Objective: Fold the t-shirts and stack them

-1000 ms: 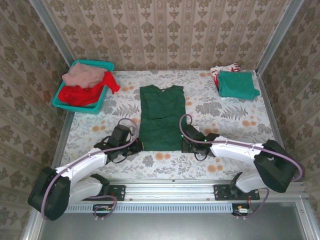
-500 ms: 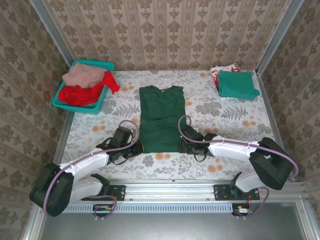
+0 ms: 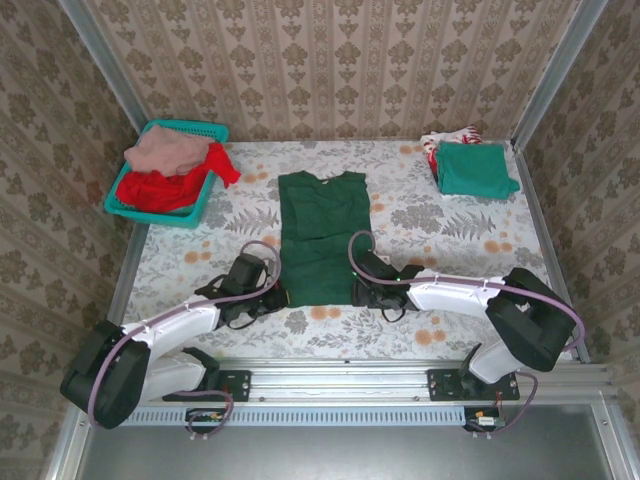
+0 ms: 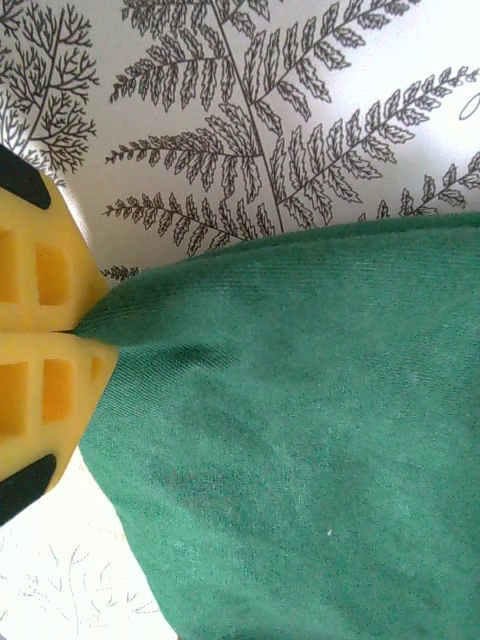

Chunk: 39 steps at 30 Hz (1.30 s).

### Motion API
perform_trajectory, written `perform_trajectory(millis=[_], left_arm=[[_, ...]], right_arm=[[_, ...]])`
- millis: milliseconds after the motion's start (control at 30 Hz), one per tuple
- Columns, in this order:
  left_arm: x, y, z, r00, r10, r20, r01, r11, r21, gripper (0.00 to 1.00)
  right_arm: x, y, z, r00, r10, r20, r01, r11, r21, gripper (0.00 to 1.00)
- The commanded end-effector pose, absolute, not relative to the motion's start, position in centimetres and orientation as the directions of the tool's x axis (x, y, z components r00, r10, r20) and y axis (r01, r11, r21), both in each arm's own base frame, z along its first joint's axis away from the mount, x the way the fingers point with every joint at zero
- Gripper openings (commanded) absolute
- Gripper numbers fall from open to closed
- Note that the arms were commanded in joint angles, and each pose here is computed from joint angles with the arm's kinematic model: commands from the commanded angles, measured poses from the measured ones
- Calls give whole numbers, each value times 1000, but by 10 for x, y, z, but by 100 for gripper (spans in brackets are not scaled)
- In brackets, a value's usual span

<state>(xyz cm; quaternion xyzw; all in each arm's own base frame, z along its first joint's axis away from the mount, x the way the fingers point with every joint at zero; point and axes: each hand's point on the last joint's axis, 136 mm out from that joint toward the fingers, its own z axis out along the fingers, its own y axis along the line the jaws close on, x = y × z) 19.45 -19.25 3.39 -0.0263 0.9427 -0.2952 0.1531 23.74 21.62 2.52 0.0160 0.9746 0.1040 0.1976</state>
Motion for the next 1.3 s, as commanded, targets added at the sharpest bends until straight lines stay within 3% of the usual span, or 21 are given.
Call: perform_trajectory(millis=[0, 667, 833, 1067, 1267], left_arm=[[201, -199, 45, -947, -144, -285, 48, 818, -573, 3], [200, -200, 39, -953, -137, -271, 43, 823, -567, 1], [202, -202, 38, -954, -135, -268, 43, 821, -569, 0], [201, -203, 45, -954, -144, -263, 37, 814, -580, 0], [202, -194, 84, -935, -179, -306, 32, 817, -576, 0]], right_arm=[[240, 219, 30, -917, 94, -389, 9, 977, 214, 59], [225, 199, 21, -916, 114, -385, 33, 977, 213, 56], [225, 211, 11, -924, 125, -363, 30, 967, 255, 44], [229, 207, 31, -908, 138, -395, 35, 966, 256, 9], [228, 189, 83, -864, 130, -487, 2, 967, 255, 0]])
